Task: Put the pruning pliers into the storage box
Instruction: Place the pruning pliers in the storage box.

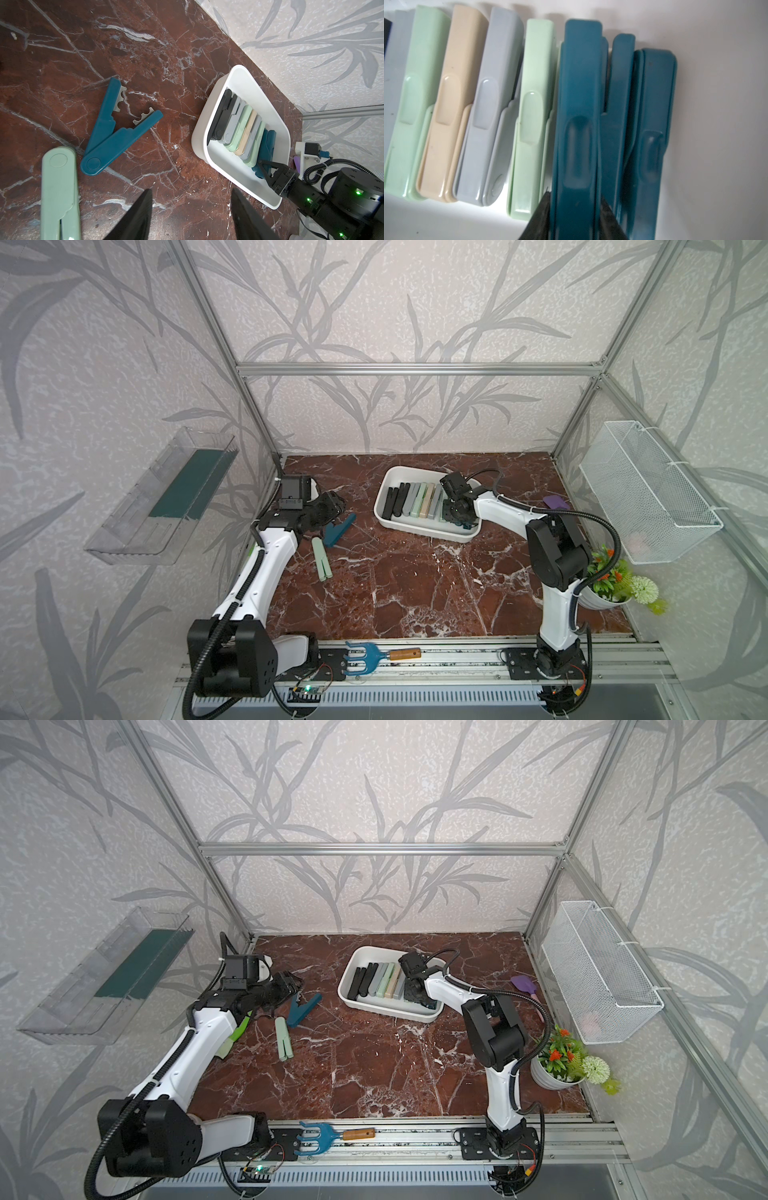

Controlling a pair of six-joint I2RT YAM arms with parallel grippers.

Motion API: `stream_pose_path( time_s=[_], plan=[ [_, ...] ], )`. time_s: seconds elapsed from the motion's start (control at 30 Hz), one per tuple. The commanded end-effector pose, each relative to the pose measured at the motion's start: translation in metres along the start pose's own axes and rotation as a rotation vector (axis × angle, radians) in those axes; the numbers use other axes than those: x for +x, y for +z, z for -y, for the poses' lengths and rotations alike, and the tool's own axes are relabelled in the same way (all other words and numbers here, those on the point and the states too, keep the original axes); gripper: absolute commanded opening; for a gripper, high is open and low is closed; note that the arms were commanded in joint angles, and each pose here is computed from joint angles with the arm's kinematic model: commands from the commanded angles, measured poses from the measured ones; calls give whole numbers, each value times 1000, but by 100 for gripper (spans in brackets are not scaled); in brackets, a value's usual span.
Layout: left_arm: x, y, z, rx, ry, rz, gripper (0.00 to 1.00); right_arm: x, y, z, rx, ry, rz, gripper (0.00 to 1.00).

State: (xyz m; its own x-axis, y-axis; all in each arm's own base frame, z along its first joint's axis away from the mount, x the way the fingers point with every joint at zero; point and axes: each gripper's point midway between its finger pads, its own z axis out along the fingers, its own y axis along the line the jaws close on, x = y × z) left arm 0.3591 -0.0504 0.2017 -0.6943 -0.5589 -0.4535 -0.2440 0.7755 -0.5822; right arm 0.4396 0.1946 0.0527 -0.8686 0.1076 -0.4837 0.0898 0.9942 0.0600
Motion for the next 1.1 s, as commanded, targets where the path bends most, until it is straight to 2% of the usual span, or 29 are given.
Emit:
stream_pose_path(
  time_s=[0.0, 0.33, 0.6, 1.07],
  plan=[
    [-5, -8, 4, 1, 3, 21, 60, 4, 11, 0, -2, 9, -10, 0],
    [-6, -7, 6, 15, -1, 15, 60, 6, 16, 0, -12, 24, -31, 1],
    [-5, -6, 8, 27, 0, 10, 60, 7, 17, 0, -9, 36, -29, 21],
    [-4, -8, 7, 22, 7, 15, 60, -3, 4, 1, -20, 38, -2, 41]
  ],
)
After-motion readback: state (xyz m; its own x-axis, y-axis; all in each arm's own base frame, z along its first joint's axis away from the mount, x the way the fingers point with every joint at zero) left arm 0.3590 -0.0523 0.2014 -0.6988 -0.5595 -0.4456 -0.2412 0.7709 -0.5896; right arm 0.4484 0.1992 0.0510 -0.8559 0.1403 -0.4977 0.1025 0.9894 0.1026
